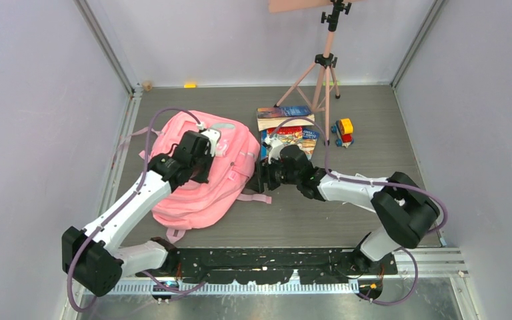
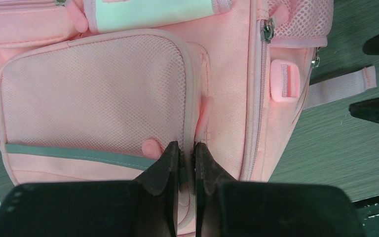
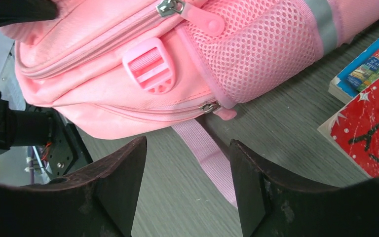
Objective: Pack the student bag
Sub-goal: Unzip the student bag at the center of the board.
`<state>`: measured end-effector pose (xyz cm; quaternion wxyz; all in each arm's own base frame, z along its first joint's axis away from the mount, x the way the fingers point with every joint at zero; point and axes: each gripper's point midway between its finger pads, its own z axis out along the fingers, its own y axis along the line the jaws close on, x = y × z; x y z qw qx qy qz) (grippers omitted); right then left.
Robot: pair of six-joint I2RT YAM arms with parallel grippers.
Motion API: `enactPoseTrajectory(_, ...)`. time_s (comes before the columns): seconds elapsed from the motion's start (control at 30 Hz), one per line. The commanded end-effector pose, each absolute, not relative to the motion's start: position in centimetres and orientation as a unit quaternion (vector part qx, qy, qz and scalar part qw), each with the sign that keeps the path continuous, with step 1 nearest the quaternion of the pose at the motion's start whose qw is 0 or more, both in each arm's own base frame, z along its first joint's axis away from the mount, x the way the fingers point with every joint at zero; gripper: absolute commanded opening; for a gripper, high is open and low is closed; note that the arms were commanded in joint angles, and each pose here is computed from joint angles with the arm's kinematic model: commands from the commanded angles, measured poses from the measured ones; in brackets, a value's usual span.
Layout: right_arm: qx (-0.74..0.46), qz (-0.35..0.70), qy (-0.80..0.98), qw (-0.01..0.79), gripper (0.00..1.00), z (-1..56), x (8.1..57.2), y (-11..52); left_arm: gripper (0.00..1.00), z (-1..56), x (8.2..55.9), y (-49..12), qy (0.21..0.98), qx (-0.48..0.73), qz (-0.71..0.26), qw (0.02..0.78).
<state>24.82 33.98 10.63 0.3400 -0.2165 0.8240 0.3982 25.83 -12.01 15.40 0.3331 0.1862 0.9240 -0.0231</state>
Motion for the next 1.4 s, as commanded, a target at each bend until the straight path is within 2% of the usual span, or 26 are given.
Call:
enactPoseTrajectory(0.0,-0.233,0.41,0.799,0.373,0.66,11.1,26.3,35.0,0.0,18.9,28.0,-13.5,0.891,0.177,-0.07,0.412)
enactPoseTrajectory(0.17,-0.258,0.404,0.794,0.375,0.6,9.3,26.4,35.0,0.0,19.2,28.3,-12.6,0.891,0.163,-0.064,0.419)
enactPoseTrajectory(0.43,-0.276,0.389,0.79,0.385,0.6,7.3,27.3,35.3,0.0,19.9,28.5,-11.9,0.887,0.147,-0.075,0.432)
enactPoseTrajectory(0.73,-0.308,0.389,0.776,0.389,0.56,5.3,27.5,36.3,0.0,19.8,28.6,-11.4,0.889,0.137,-0.077,0.43)
enactPoseTrajectory(1.37,-0.377,0.342,0.74,0.438,0.54,4.4,27.8,38.2,0.0,19.3,28.7,-11.3,0.893,0.132,-0.08,0.422)
